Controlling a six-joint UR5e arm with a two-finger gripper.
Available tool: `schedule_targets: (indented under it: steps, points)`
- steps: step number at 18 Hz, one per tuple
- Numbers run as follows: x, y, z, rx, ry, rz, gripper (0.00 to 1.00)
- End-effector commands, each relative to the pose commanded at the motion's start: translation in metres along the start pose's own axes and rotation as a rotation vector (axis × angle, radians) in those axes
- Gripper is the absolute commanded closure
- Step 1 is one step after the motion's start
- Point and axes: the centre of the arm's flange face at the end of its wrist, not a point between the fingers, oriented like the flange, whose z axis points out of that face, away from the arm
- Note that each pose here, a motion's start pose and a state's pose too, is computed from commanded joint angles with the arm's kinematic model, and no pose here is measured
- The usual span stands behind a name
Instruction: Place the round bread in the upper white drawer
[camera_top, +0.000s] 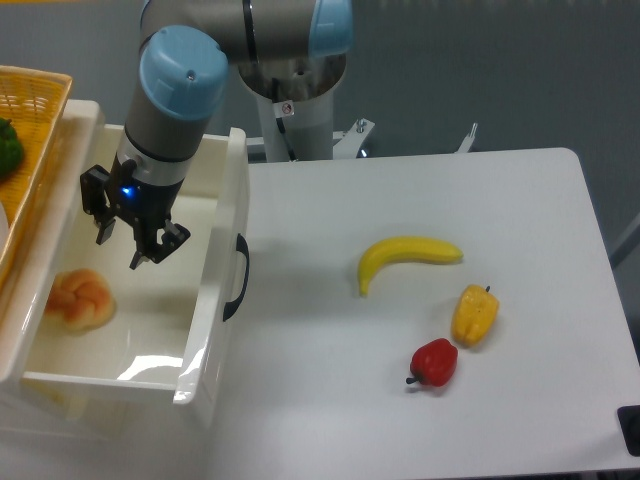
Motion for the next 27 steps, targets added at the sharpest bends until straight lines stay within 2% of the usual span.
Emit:
schedule_targets:
  steps: [5, 11, 12, 13, 15, 17, 21, 24, 27]
  points:
    - [-0.006, 0.001, -0.015, 0.02, -0.021, -0.007, 0.42]
    - [-0.037, 0.018, -0.062, 0.077, -0.083, -0.068, 0.39]
    - [-0.044, 0.022, -0.071, 0.087, -0.095, -0.083, 0.35]
    - [-0.048, 0.025, -0.075, 0.092, -0.104, -0.091, 0.28]
    - [-0.06, 0.033, -0.088, 0.099, -0.133, -0.112, 0.08]
    - [-0.068, 0.037, -0.092, 0.087, -0.154, -0.087, 0.01]
    - [-0.079, 0.046, -0.095, 0.024, -0.233, -0.066, 0.0]
    - [-0.089, 0.055, -0.096, -0.045, -0.288, 0.0, 0.0]
    - [-0.107, 0.067, -0.105, -0.059, -0.316, -0.022, 0.0]
